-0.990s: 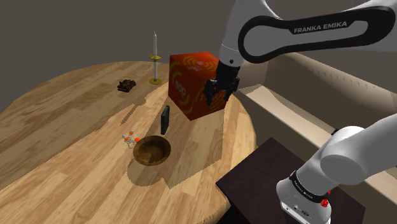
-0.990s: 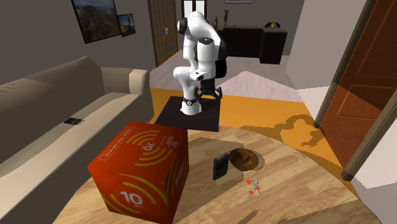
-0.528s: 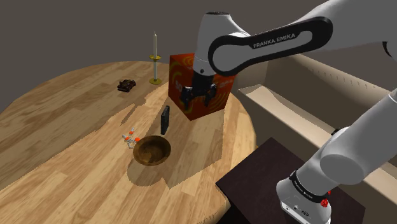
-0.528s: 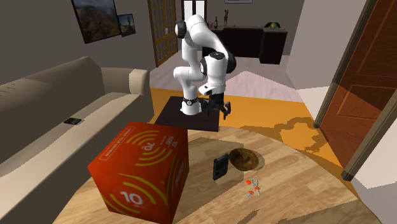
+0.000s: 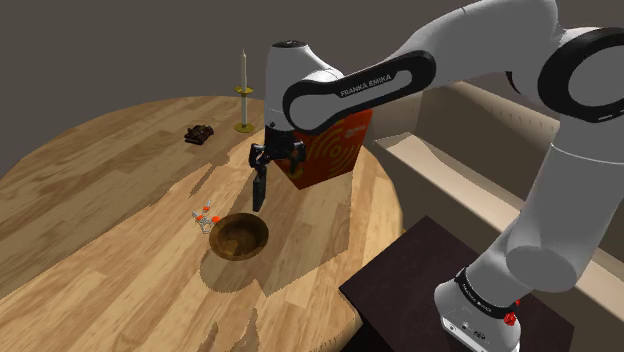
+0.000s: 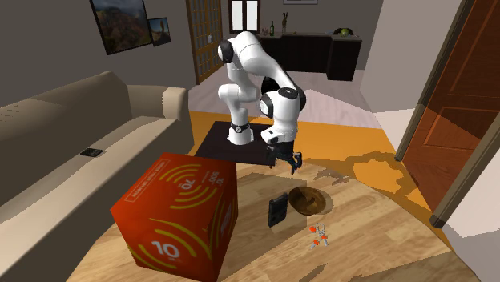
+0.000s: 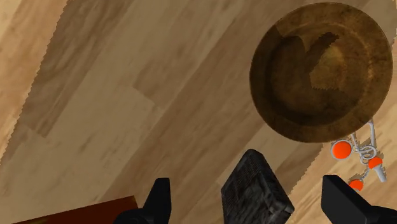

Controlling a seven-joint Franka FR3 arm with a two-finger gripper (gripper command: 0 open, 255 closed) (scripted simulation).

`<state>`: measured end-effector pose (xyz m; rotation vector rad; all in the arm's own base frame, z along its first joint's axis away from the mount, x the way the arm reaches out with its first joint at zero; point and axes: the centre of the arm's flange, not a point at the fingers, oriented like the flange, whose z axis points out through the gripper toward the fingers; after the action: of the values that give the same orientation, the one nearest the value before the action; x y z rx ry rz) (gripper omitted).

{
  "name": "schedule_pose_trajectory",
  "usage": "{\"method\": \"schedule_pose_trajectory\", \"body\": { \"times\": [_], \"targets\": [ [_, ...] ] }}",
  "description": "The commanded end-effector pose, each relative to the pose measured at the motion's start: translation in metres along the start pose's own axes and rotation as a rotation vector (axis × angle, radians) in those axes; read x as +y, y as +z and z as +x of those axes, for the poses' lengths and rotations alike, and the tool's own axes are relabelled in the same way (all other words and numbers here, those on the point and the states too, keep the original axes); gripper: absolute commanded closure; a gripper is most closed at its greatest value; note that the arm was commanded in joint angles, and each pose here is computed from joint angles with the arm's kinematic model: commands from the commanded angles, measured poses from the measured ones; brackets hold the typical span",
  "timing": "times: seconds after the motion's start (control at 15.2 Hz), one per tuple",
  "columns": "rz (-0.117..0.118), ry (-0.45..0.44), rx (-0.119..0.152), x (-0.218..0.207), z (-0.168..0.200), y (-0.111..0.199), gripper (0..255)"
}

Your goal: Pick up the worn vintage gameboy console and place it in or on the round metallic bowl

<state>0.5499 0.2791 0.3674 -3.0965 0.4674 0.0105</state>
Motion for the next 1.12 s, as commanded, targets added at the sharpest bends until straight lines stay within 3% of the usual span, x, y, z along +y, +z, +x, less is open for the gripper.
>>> {"method": "schedule_pose_trajectory", "body": {
  "times": [0.0,0.26,0.73,1.06],
  "targets": [
    [-0.008,0.028,0.003,-0.017,0.015,0.018,0],
    [-0.022,0.079,0.008,-0.047,0.046,0.047,0],
    [-0.022,0.079,0.008,-0.046,0.046,0.084,0],
    [-0.022,0.079,0.008,-0.046,0.046,0.087,0]
  ]
}}
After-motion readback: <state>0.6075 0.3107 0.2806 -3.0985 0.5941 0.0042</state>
